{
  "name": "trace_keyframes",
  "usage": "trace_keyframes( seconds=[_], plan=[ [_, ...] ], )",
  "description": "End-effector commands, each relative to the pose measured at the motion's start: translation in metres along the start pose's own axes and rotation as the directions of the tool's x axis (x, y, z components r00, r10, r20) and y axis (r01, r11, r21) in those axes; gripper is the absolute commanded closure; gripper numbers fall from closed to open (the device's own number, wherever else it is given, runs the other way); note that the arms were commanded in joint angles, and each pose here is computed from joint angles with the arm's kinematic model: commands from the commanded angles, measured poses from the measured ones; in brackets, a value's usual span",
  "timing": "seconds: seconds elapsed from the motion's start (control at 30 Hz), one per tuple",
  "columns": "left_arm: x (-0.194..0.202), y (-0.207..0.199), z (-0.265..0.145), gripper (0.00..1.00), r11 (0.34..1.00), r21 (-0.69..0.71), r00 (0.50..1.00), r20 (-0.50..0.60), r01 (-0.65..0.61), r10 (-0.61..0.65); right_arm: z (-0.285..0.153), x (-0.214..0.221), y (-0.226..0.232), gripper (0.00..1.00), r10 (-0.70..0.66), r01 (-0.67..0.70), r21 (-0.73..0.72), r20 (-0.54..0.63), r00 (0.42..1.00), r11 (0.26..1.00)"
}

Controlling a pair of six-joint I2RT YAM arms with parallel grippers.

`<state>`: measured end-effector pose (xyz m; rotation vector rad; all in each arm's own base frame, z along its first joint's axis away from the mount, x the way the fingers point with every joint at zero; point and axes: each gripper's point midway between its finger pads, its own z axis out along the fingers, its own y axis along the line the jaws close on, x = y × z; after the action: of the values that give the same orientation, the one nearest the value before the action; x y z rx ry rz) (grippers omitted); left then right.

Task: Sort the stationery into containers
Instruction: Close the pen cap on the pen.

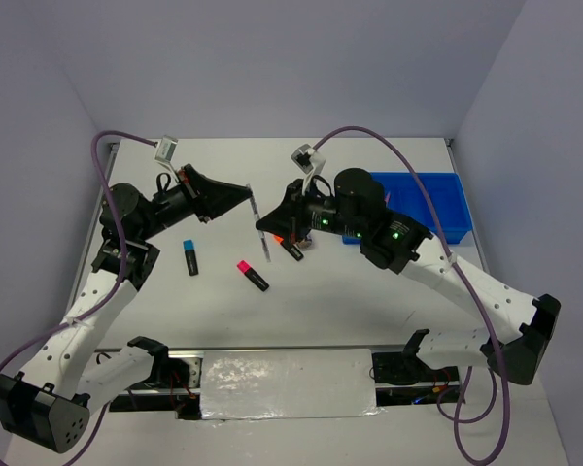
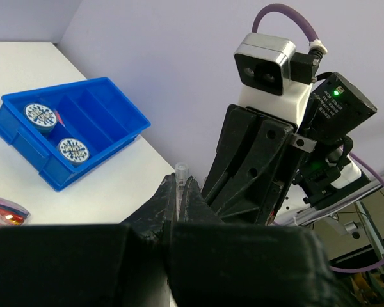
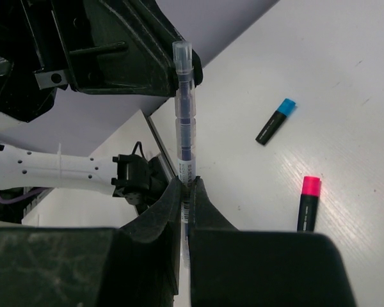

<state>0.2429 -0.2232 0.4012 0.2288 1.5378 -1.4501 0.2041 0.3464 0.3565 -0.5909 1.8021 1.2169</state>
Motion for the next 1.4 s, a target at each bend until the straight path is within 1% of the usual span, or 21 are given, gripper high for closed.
trace_keyframes(
  seconds=[0.0, 0.13, 0.2, 0.3, 0.37, 0.5, 0.53, 0.57, 0.63, 0.67, 0.7, 0.8, 1.0, 1.1, 1.17, 1.2, 1.23, 1.37],
  plan=[
    [-0.001, -0.013, 0.001, 1.0, 0.998, 0.061, 1.0, -0.006, -0.03, 0.03, 0.0, -0.038, 0.013, 1.0, -0.057, 0.06, -0.03, 0.093, 0.994, 0.998],
    [0.004, -0.012, 0.002, 1.0, 0.998, 0.057, 0.999, -0.038, -0.032, 0.034, 0.003, -0.061, 0.012, 1.0, -0.098, 0.101, -0.018, 0.129, 0.987, 0.995],
    [0.009, -0.011, 0.003, 1.0, 0.997, 0.06, 0.997, -0.061, -0.038, 0.042, 0.005, -0.072, 0.003, 1.0, -0.114, 0.114, 0.01, 0.145, 0.983, 0.993],
    [0.025, -0.003, 0.003, 1.0, 0.998, 0.051, 0.991, -0.128, -0.031, 0.037, -0.001, -0.099, -0.001, 1.0, -0.144, 0.141, 0.032, 0.195, 0.97, 0.99],
    [0.032, -0.002, 0.001, 1.0, 0.998, 0.053, 0.987, -0.157, -0.027, 0.035, -0.003, -0.107, -0.006, 1.0, -0.155, 0.148, 0.047, 0.212, 0.965, 0.988],
    [0.028, -0.007, 0.0, 1.0, 0.998, 0.047, 0.988, -0.144, -0.042, 0.048, 0.002, -0.102, 0.007, 1.0, -0.168, 0.18, -0.043, 0.202, 0.965, 0.983],
    [0.022, -0.011, 0.0, 0.96, 0.997, 0.046, 0.99, -0.129, -0.059, 0.064, 0.004, -0.092, 0.009, 1.0, -0.165, 0.181, -0.076, 0.18, 0.97, 0.981],
    [0.016, -0.013, 0.001, 0.85, 0.997, 0.036, 0.991, -0.111, -0.07, 0.074, 0.003, -0.09, 0.011, 1.0, -0.166, 0.183, -0.081, 0.181, 0.969, 0.98],
    [0.003, -0.022, 0.002, 0.79, 0.995, 0.026, 0.992, -0.08, -0.094, 0.096, 0.004, -0.08, 0.008, 1.0, -0.156, 0.17, -0.074, 0.165, 0.974, 0.983],
    [-0.004, -0.022, 0.003, 0.68, 0.995, 0.005, 0.993, -0.062, -0.101, 0.101, 0.001, -0.08, 0.008, 1.0, -0.153, 0.166, -0.068, 0.165, 0.974, 0.984],
    [-0.011, -0.028, 0.005, 0.66, 0.993, 0.014, 0.991, -0.053, -0.118, 0.119, 0.002, -0.077, 0.005, 1.0, -0.14, 0.151, -0.06, 0.154, 0.978, 0.987],
    [-0.02, -0.03, 0.01, 0.65, 0.991, 0.01, 0.99, -0.044, -0.134, 0.134, 0.0, -0.078, 0.009, 1.0, -0.134, 0.145, -0.067, 0.149, 0.98, 0.987],
    [-0.019, -0.029, 0.013, 0.62, 0.992, 0.032, 0.992, -0.032, -0.119, 0.12, -0.003, -0.082, 0.012, 1.0, -0.125, 0.136, -0.061, 0.159, 0.979, 0.989],
    [-0.013, -0.024, 0.014, 0.56, 0.993, 0.035, 0.992, -0.055, -0.111, 0.113, -0.005, -0.085, 0.016, 1.0, -0.12, 0.133, -0.069, 0.168, 0.978, 0.989],
    [-0.009, -0.021, 0.013, 0.58, 0.994, 0.034, 0.993, -0.062, -0.103, 0.105, -0.005, -0.088, 0.017, 1.0, -0.118, 0.132, -0.076, 0.168, 0.979, 0.988],
    [-0.008, -0.022, 0.013, 0.61, 0.994, 0.043, 0.993, -0.064, -0.097, 0.1, -0.004, -0.087, 0.019, 1.0, -0.116, 0.131, -0.081, 0.164, 0.98, 0.988],
    [-0.008, -0.024, 0.013, 0.62, 0.993, 0.057, 0.992, -0.059, -0.106, 0.109, -0.003, -0.087, 0.02, 1.0, -0.116, 0.131, -0.087, 0.165, 0.98, 0.988],
    [-0.002, -0.023, 0.014, 0.6, 0.992, 0.08, 0.992, -0.079, -0.094, 0.1, -0.001, -0.092, 0.023, 1.0, -0.104, 0.123, -0.1, 0.174, 0.979, 0.987]
  ],
)
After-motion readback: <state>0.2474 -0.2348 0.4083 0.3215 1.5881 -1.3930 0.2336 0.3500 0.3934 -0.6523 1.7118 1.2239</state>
